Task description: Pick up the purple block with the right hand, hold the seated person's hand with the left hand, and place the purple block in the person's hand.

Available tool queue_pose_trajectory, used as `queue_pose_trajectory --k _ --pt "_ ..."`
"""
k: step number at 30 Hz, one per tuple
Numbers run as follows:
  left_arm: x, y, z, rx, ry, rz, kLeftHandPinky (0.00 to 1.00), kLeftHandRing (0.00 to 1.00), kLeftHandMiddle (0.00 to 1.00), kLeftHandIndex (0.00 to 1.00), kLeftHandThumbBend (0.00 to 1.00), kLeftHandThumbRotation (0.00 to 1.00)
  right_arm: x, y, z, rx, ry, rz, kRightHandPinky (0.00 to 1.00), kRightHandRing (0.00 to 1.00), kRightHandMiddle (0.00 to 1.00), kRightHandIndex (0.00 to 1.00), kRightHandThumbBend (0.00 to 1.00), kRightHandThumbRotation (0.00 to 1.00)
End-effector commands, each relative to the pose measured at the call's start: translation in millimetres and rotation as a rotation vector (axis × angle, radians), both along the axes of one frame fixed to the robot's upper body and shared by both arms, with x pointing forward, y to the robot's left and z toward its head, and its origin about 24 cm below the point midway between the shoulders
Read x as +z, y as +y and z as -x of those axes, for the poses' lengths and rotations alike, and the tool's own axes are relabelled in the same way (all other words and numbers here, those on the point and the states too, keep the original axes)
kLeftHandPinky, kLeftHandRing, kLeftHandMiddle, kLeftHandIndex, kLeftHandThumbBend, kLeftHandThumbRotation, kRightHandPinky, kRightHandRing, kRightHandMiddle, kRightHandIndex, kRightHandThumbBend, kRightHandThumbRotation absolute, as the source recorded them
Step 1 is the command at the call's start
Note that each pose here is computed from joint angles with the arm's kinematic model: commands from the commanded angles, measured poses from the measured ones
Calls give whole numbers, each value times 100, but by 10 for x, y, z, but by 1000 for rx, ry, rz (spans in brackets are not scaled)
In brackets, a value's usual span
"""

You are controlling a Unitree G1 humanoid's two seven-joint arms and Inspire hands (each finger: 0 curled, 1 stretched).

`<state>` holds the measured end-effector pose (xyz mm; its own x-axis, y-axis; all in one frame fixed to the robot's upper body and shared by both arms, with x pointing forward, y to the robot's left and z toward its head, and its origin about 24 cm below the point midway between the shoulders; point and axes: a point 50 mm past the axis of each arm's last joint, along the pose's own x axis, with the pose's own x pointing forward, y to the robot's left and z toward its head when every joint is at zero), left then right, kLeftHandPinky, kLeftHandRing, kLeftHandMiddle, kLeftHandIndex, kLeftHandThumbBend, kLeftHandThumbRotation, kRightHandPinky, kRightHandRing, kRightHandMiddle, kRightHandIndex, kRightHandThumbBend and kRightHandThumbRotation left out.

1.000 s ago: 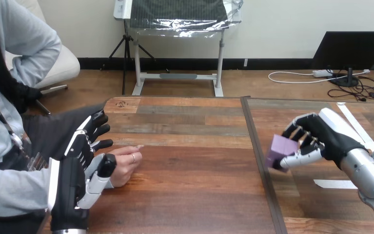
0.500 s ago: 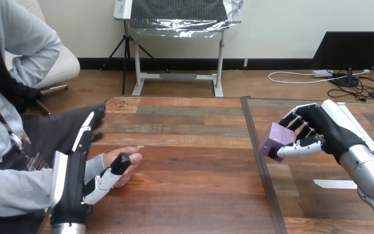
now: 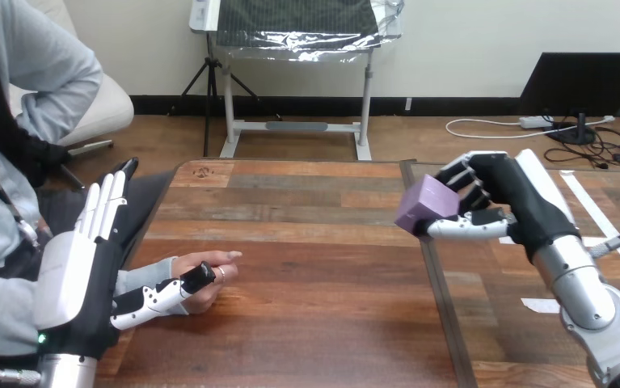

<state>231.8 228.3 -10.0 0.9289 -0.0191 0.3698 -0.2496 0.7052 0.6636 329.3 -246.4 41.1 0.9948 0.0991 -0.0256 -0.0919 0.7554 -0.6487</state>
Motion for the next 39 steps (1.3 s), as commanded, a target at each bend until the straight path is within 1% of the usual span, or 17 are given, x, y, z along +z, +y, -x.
queue_pose_trajectory --k 1,4,6,7,8,12,16,19,21,27,29,31,36,39 --pt "236 43 -162 -27 -92 -72 100 100 100 100 100 88 300 163 -130 30 -171 -78 30 35 43 50 77 0" --pt "259 89 -180 -18 -91 -93 100 100 100 100 100 86 308 192 -131 33 -182 -96 30 35 42 50 77 0" --pt "326 237 -212 -9 -68 -190 100 100 99 100 100 83 313 266 -132 25 -213 -174 31 35 42 51 76 0" --pt "354 295 -222 -3 -58 -227 100 100 99 100 100 83 319 296 -131 23 -228 -203 31 35 42 50 76 0" --pt "371 329 -228 0 -52 -248 100 100 98 100 100 82 323 313 -129 22 -238 -219 31 36 43 50 76 0" --pt "400 379 -235 5 -44 -283 100 100 96 99 100 77 332 339 -123 31 -254 -254 30 36 43 49 75 0" --pt "437 441 -240 2 -21 -324 100 99 96 99 100 73 333 359 -118 27 -269 -276 30 35 42 49 75 0" --pt "460 478 -242 -2 -6 -345 98 96 94 98 100 69 329 367 -114 25 -277 -289 30 35 42 49 74 0" --pt "472 495 -242 -5 1 -352 93 93 92 96 100 65 326 370 -112 24 -279 -300 30 35 42 49 74 0" --pt "509 549 -251 -16 28 -402 84 88 89 93 100 58 329 389 -103 28 -295 -329 30 35 42 48 74 0" --pt "522 569 -257 -21 48 -419 80 86 87 91 100 54 332 396 -98 33 -302 -338 30 35 42 48 74 0" --pt "531 585 -264 -26 66 -431 79 85 86 90 100 52 333 402 -95 34 -306 -346 30 35 42 48 74 0" --pt "544 616 -281 -32 104 -454 76 83 84 88 100 49 335 408 -88 37 -314 -354 29 34 41 47 74 0" --pt "541 647 -299 -38 155 -476 75 82 83 87 100 44 333 410 -79 42 -317 -368 29 34 41 46 73 0"
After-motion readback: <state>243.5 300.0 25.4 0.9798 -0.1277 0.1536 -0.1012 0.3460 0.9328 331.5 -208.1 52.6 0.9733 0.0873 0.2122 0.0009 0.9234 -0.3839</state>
